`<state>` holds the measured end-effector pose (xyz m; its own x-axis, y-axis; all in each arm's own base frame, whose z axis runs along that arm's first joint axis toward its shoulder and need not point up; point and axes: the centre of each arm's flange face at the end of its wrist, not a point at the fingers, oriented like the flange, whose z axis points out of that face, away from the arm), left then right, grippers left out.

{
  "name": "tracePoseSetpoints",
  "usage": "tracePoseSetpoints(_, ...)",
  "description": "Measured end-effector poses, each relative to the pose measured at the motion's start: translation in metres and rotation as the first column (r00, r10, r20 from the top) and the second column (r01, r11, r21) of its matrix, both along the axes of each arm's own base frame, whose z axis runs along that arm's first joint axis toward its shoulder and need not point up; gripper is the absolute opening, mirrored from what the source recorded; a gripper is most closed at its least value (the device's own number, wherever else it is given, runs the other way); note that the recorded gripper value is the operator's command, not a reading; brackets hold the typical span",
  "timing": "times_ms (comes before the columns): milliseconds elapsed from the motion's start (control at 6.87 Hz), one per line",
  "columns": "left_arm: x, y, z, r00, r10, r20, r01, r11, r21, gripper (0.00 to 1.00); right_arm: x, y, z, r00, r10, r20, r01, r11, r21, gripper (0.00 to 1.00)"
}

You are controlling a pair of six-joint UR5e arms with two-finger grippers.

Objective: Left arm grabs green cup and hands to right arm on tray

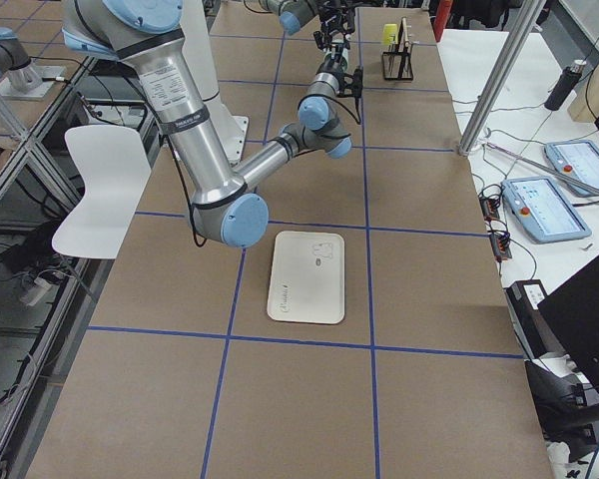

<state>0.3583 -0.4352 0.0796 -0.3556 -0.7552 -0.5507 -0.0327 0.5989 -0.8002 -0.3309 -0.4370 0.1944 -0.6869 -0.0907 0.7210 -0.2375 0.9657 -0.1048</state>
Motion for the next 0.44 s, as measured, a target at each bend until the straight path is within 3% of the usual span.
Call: tracePoseSetpoints(437, 0.0007, 0.0003, -0.0009, 1.0, 0.001, 0.0, -0.001, 1.0, 0.001, 0.24, -0.002, -0.0005, 0.004, 1.0, -0.003, -0.012, 0.003, 1.0, -0.008, 0.37)
